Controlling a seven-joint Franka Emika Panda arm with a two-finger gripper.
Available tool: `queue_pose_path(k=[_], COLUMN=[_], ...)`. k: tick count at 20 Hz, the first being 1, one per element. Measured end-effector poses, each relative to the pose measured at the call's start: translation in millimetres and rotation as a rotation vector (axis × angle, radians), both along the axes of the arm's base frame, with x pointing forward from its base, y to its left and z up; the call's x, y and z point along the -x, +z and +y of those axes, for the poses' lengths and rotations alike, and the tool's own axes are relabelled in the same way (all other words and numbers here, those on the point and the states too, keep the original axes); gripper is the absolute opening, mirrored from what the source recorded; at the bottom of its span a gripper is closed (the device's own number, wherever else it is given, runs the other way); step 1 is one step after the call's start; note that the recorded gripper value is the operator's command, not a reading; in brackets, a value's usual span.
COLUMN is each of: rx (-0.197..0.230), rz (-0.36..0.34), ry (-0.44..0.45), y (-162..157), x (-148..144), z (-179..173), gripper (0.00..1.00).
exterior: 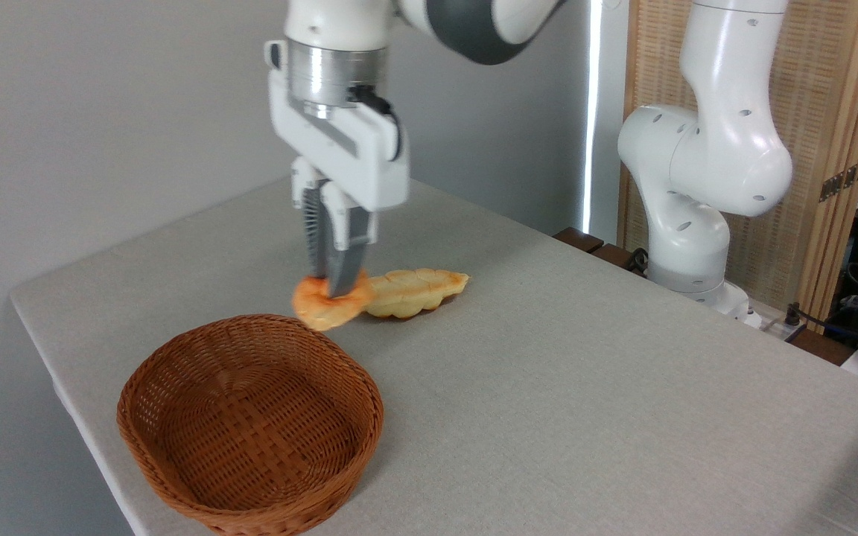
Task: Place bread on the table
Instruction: 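Lift the orange bun out of the basket and carry it beside the flat bread, then lower the bun onto the table and open the gripper to release it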
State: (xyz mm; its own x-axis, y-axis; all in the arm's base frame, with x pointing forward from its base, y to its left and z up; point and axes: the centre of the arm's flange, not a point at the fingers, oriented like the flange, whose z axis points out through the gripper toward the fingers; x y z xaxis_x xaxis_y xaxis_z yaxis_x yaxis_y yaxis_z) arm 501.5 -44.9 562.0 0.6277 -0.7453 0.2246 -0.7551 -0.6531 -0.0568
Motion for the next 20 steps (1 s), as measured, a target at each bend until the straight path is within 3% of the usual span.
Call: queue_pose_path(k=[5, 10, 11, 14, 20], rx=[0.011, 0.019, 0.018, 0.018, 0.017], rz=[0.07, 0.13, 0.137, 0.154, 0.163], ry=[-0.029, -0.034, -0.035, -0.038, -0.047], y=[-28, -56, -60, -68, -72], x=[53, 75, 76, 78, 80], z=[26, 31, 31, 30, 26], gripper=[0.3, 0.37, 0.41, 0.7, 0.8])
